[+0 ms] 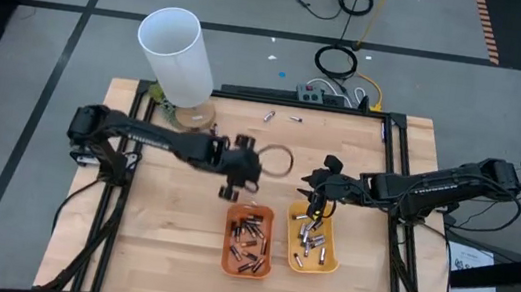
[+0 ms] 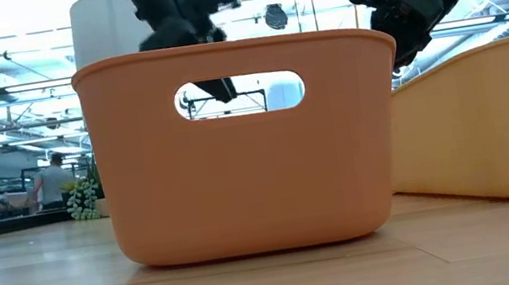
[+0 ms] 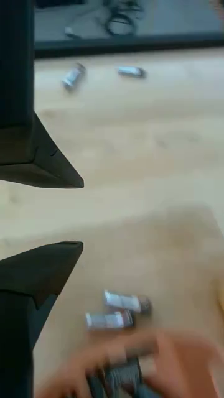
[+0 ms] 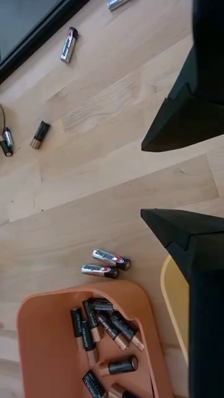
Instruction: Sort batteries
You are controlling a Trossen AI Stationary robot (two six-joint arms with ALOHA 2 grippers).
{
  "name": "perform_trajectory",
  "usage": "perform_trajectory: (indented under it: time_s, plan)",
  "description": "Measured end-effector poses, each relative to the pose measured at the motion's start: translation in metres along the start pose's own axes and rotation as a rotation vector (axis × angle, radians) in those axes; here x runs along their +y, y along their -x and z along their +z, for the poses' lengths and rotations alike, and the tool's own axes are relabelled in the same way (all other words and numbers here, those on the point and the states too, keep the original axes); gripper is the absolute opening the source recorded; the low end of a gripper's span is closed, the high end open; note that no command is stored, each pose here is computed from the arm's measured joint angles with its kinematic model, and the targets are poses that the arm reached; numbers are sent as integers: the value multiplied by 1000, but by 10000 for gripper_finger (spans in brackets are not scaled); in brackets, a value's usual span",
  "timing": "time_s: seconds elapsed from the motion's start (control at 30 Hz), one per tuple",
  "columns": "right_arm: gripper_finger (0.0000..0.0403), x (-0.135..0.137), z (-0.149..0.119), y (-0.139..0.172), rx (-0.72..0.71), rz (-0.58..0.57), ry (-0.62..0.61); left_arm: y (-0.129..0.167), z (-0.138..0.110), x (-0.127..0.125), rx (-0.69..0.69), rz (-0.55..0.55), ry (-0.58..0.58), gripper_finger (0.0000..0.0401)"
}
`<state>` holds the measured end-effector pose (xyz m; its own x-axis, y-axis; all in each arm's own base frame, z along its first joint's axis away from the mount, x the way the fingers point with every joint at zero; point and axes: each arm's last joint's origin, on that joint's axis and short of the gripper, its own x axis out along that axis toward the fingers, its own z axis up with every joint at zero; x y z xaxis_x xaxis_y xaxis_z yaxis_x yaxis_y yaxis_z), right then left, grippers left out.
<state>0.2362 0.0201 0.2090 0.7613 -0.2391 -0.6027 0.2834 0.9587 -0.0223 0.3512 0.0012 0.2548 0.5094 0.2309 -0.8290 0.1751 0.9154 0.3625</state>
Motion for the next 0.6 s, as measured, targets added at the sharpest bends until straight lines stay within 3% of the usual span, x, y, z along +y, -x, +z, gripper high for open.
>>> perform_trajectory:
  time_s: [0.13, 0.33, 0.47, 0.6]
  plan:
    - [150, 0, 0, 0, 0, 0, 0, -12, -20, 41, 48, 50, 122, 160]
    - [150, 0, 0, 0, 0, 0, 0, -57, -63, 90, 152, 5, 374, 160]
    - [150, 0, -1, 0, 6, -1, 2, -84, -87, 102, 218, -30, 468, 160]
    - [150, 0, -1, 0, 12, -3, 5, -104, -100, 102, 246, -98, 485, 160]
